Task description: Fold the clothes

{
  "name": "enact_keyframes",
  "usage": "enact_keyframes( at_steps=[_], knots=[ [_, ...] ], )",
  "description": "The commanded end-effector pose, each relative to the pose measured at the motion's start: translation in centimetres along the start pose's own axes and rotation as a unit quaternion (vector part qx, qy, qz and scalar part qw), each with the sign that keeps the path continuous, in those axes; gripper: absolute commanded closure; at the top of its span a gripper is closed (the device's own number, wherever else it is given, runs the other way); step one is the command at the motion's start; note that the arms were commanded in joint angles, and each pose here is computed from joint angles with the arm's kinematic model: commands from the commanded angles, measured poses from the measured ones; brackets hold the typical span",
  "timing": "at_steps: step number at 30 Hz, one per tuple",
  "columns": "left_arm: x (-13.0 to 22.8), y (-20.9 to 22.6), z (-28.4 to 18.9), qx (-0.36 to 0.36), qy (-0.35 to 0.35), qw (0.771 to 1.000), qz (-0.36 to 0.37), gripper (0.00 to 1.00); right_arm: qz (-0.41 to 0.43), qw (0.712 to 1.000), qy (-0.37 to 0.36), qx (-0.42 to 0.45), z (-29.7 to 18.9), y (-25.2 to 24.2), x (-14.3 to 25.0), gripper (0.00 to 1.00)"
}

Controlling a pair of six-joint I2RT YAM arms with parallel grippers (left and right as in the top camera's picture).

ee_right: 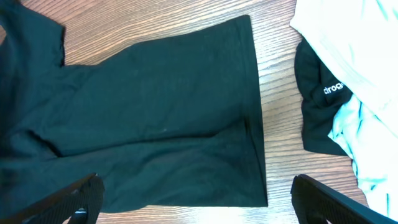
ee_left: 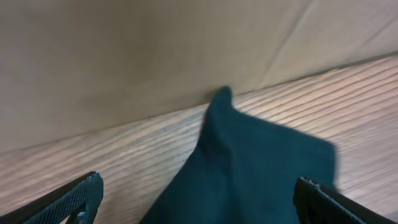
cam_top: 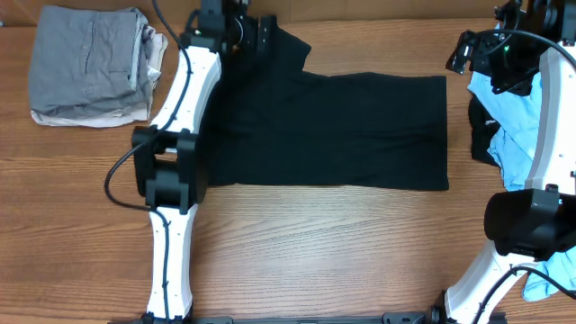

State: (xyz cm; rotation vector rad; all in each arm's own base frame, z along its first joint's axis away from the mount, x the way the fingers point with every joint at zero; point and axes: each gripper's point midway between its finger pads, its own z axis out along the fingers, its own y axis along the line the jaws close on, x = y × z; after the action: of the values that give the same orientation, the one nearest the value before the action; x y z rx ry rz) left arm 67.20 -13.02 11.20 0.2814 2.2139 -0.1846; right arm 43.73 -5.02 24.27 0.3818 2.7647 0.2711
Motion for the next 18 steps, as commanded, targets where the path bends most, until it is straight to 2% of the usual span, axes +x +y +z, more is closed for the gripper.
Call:
enact_keyframes(
  at_steps=[1,9,18],
  knots=[
    [0.5,0.3,2.0,-0.005,-0.012,1.0,0.013,0.0,-0.006,1.0,0.004,-0.006,0.4,0.3,0.0,0.0],
    [3.4,0.4,5.1,-0.007,-0.003,1.0,0.017,0.0,-0.006,1.0,-0.001,0.001,0.4,0.1,-0.3,0.0],
    [4.8,0.1,7.5,-0.009,-0.02,1.0,0.021,0.01,-0.007,1.0,-0.003,0.0,0.5,0.1,-0.3,0.0]
  ],
)
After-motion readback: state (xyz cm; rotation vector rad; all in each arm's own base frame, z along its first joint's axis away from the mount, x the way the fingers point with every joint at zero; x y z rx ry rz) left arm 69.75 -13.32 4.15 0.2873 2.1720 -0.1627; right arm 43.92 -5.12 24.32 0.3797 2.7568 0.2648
